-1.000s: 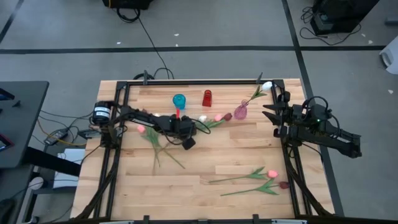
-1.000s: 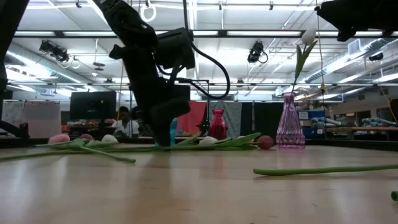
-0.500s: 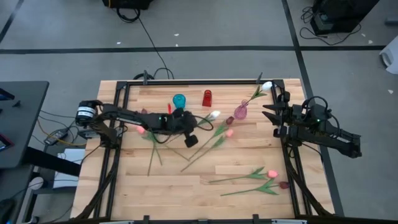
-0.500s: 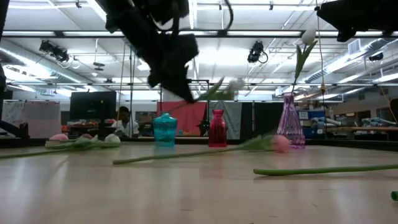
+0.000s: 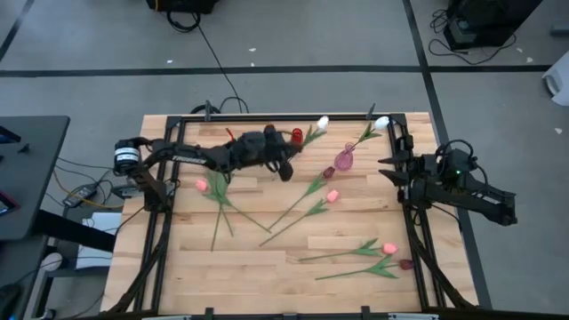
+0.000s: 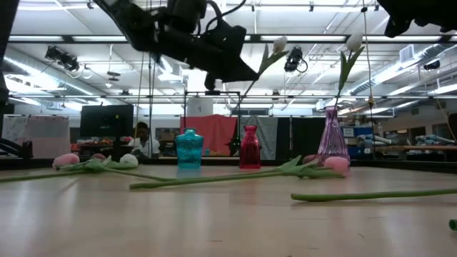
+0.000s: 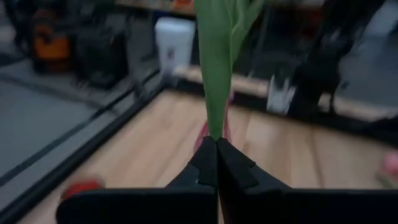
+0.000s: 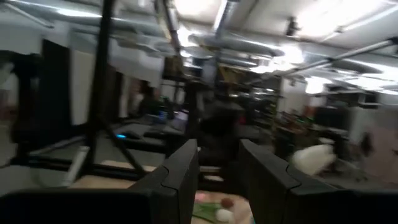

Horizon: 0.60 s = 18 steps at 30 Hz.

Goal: Sort flowers into vase by color
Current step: Put the right white tulip into the pink vase

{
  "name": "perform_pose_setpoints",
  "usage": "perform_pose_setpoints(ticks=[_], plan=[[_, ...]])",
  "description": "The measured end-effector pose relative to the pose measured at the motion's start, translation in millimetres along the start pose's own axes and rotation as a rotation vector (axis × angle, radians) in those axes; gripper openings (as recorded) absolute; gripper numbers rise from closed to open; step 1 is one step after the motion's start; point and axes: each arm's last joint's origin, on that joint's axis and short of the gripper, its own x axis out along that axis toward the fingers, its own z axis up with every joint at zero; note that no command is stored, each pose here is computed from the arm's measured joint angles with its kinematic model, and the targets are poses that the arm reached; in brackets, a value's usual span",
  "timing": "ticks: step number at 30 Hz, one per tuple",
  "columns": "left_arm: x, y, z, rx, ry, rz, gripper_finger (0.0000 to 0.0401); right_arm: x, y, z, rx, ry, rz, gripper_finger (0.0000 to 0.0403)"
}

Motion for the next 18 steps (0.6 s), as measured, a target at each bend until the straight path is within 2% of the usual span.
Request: perform_pose_setpoints(ticks=[4, 10, 18], plan=[[23, 10, 11, -0.008, -0.176, -0.124, 0.0000, 0, 0, 0, -0.005, 0.001, -0.010, 0.0128], [66, 8, 24, 0.041, -0.322, -0.155, 0.0000, 0, 0, 0, -0.011, 0.002, 0.000, 0.0128], [111, 3, 60, 0.098, -0.476, -0.222, 0.0000, 0, 0, -1, -0.024, 0.012, -0.016, 0.0128]])
